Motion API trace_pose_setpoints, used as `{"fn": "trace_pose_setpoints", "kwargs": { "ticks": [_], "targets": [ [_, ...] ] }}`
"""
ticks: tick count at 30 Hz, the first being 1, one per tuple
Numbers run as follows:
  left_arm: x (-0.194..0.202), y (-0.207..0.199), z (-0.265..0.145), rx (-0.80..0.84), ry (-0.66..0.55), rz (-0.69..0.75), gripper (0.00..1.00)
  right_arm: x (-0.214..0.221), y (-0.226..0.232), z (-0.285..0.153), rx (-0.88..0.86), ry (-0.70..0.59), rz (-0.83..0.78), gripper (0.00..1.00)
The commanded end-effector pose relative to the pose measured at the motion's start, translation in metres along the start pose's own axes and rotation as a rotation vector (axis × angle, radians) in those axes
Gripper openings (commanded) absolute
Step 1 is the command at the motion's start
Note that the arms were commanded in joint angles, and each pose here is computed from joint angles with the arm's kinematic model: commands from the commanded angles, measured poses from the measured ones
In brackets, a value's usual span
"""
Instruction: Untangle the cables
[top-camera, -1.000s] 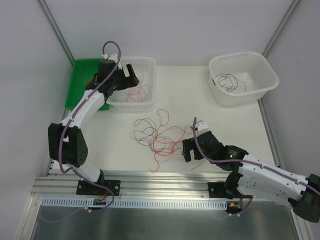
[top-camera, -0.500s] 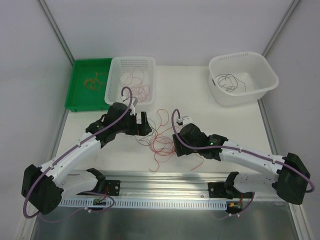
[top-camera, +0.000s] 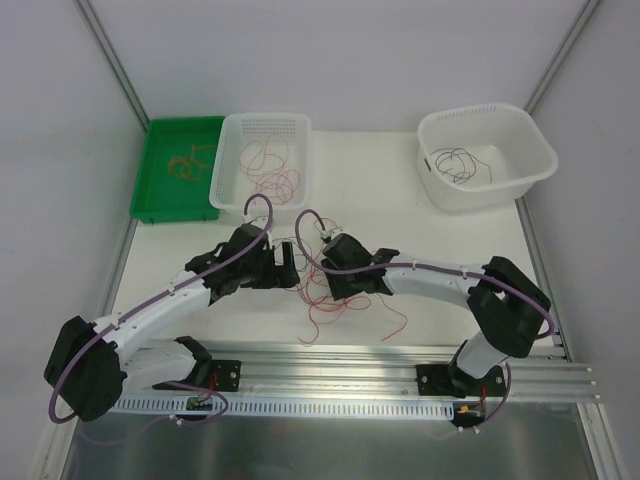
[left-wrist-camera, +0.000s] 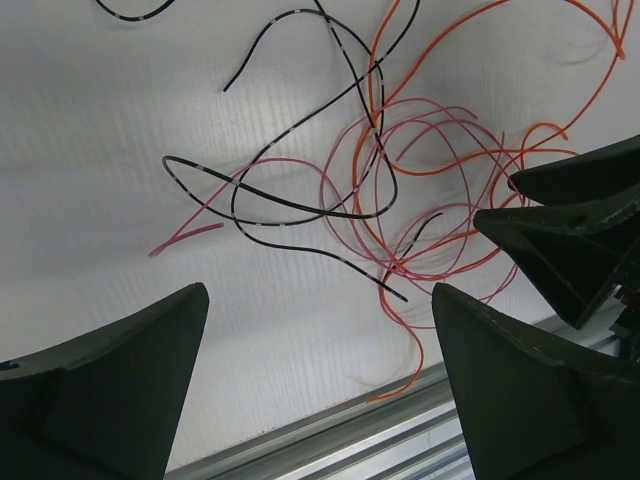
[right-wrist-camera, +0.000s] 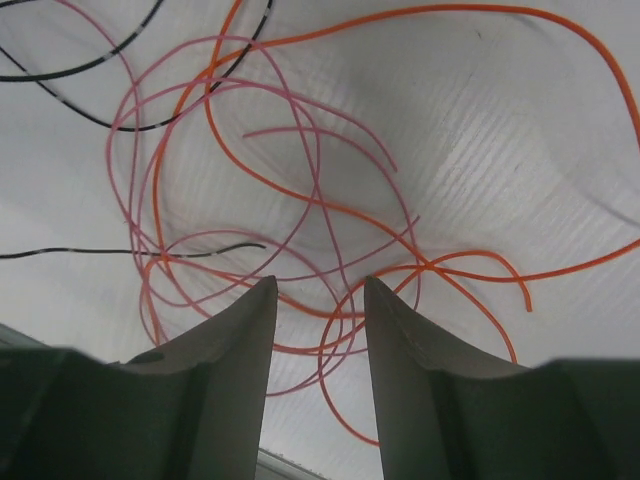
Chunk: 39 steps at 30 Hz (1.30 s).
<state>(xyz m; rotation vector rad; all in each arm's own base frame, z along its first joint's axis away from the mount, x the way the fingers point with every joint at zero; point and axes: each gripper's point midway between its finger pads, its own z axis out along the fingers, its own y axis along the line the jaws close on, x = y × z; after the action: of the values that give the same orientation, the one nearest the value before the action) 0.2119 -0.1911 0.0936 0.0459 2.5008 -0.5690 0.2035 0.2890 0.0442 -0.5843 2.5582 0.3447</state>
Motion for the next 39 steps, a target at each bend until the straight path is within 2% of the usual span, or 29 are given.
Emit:
{"fn": "trace_pose_setpoints", "kwargs": {
  "ticks": [1, 5, 8, 9, 12, 22, 29, 30, 33, 39],
  "targets": [
    [-0.004, 0.001, 0.008, -0.024, -0.02, -0.016, 0.95, -0.019, 0.008, 0.009, -0.017, -0.035, 0.002, 0.43],
    [0.005, 0.004, 0.018, -0.039, 0.015, -0.02, 0.94, -0.012, 0.004, 0.019, -0.001, -0.015, -0.004, 0.38],
    [0.01, 0.004, 0.024, -0.037, 0.032, -0.024, 0.91, -0.01, 0.003, 0.015, -0.002, -0.014, -0.01, 0.25],
    [0.011, 0.003, 0.025, -0.034, 0.036, -0.026, 0.9, -0.011, 0.003, 0.012, -0.008, -0.019, -0.01, 0.16],
    [0.012, 0.002, 0.029, -0.033, 0.041, -0.025, 0.88, -0.019, 0.004, -0.006, -0.022, -0.05, -0.018, 0.01],
    [0.017, 0.002, 0.045, -0.051, 0.079, -0.028, 0.66, -0.053, -0.001, -0.106, -0.051, -0.215, -0.073, 0.01],
    [0.02, 0.007, 0.049, -0.075, 0.082, -0.026, 0.36, -0.077, -0.027, -0.196, -0.013, -0.406, -0.104, 0.01],
    [0.02, 0.008, 0.049, -0.079, 0.082, -0.027, 0.26, -0.08, -0.031, -0.212, -0.014, -0.446, -0.098, 0.01],
    [0.022, 0.013, 0.051, -0.096, 0.085, -0.023, 0.08, -0.086, -0.05, -0.246, 0.045, -0.514, -0.105, 0.01],
    [0.026, 0.022, 0.054, -0.134, 0.087, -0.017, 0.02, -0.103, -0.087, -0.313, 0.17, -0.649, -0.082, 0.01]
  ]
}}
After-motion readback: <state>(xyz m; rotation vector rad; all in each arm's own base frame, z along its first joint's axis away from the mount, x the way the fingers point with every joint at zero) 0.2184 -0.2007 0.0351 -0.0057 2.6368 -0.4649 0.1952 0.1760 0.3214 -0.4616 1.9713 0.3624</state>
